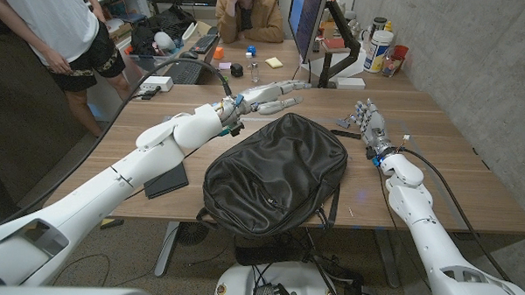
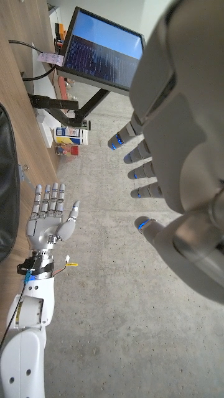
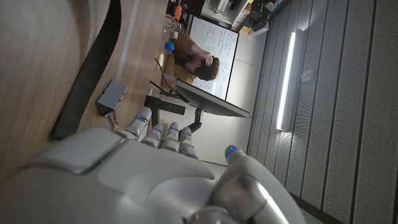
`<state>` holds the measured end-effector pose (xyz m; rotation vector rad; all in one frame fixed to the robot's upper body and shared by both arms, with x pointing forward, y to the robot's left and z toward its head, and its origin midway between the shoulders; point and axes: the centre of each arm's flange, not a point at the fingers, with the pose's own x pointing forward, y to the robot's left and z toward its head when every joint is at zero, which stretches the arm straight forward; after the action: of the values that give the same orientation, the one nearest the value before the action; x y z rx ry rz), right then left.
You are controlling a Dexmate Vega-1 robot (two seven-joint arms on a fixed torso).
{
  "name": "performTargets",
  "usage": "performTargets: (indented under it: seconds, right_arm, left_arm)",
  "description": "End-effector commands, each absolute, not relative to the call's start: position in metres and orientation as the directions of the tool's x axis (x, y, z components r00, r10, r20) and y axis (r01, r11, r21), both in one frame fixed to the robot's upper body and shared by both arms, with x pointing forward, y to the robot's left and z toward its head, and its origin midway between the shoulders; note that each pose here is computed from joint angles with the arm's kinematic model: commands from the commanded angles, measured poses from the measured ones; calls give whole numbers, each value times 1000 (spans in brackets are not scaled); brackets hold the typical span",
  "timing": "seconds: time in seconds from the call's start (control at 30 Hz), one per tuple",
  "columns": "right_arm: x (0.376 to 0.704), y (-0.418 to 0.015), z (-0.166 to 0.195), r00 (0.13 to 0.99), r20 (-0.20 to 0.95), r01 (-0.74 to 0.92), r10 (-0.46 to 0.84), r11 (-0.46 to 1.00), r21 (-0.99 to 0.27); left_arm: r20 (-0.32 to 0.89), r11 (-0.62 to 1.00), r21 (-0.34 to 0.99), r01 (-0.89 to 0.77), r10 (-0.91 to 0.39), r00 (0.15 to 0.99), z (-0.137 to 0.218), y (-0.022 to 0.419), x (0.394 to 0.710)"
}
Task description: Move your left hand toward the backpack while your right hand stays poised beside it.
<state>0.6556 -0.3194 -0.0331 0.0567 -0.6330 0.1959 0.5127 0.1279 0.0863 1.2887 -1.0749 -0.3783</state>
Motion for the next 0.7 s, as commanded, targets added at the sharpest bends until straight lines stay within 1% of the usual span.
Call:
performTargets:
  seconds: [0.03, 0.7]
  right_arm:
    - [657, -320, -33, 787, 594, -201, 165, 980, -5]
    - [659, -319, -33, 790, 591, -200, 165, 980, -6]
  left_arm:
    - [405, 275, 909, -311, -755, 515, 81, 128, 516]
    - [380, 245, 920, -306, -754, 536, 74, 128, 520]
